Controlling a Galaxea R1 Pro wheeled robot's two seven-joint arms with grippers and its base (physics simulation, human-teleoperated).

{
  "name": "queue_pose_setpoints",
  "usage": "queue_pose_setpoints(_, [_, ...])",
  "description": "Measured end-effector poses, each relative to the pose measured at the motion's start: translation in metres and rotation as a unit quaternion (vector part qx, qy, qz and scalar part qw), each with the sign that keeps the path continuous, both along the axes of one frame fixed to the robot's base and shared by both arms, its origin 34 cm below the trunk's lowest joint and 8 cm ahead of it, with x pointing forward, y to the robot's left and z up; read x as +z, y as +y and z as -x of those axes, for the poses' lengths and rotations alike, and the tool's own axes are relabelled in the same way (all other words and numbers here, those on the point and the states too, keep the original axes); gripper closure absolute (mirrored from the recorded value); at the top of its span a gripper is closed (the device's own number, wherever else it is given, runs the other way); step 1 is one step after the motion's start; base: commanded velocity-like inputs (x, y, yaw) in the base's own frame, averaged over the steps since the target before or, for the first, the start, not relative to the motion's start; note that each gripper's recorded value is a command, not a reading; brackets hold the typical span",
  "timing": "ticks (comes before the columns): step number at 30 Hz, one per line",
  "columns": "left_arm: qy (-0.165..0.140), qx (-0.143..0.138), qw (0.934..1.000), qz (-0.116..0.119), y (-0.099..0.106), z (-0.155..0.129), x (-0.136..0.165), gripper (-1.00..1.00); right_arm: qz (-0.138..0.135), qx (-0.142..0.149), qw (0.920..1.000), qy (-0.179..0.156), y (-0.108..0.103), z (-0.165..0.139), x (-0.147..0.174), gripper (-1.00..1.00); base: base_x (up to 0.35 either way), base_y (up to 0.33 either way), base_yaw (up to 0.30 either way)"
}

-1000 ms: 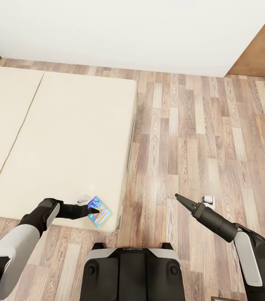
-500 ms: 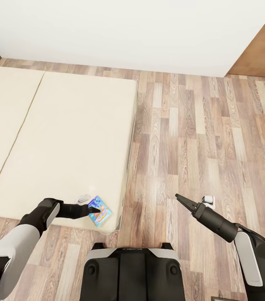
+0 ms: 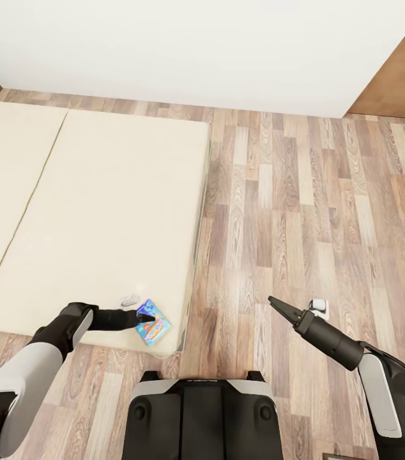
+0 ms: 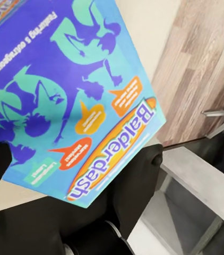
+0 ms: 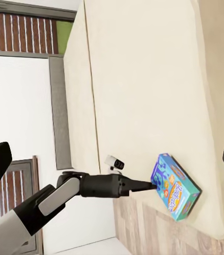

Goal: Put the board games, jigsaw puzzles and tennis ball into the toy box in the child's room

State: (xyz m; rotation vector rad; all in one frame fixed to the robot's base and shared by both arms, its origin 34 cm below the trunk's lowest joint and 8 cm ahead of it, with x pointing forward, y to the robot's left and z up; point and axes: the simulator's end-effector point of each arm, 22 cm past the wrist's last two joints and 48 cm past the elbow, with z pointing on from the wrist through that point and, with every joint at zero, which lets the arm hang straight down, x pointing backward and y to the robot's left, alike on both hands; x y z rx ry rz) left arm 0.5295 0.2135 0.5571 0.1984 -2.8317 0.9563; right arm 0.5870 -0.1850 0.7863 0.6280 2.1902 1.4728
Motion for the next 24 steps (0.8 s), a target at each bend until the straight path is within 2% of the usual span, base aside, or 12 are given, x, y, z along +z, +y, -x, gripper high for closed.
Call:
queue_pose_setpoints(11, [0.007,0.001,1.0000,-0.003,0.000,0.001,0.000,-1.00,0.000,0.000,1.0000,0.000,0.000,0.000,0.000,-1.00,0.000,0.000,0.000])
queue_pose_setpoints(15, [0.027,0.000,0.9996,-0.004,0.000,0.009,0.000,-1.00,0.000,0.000,1.0000,0.000,0.000,0.000,0.000,-1.00,0.000,0.000,0.000])
queue_pose_setpoints(18, [0.062,0.006,0.9981,-0.002,-0.001,0.018,0.003,-1.00,-0.001,0.000,1.0000,0.000,0.000,0.000,0.000,-1.00,0.000,0.000,0.000])
queue_pose_setpoints(24, [0.074,0.008,0.9972,-0.002,-0.002,0.021,0.005,-1.00,0.000,0.000,1.0000,0.000,0.000,0.000,0.000,-1.00,0.000,0.000,0.000])
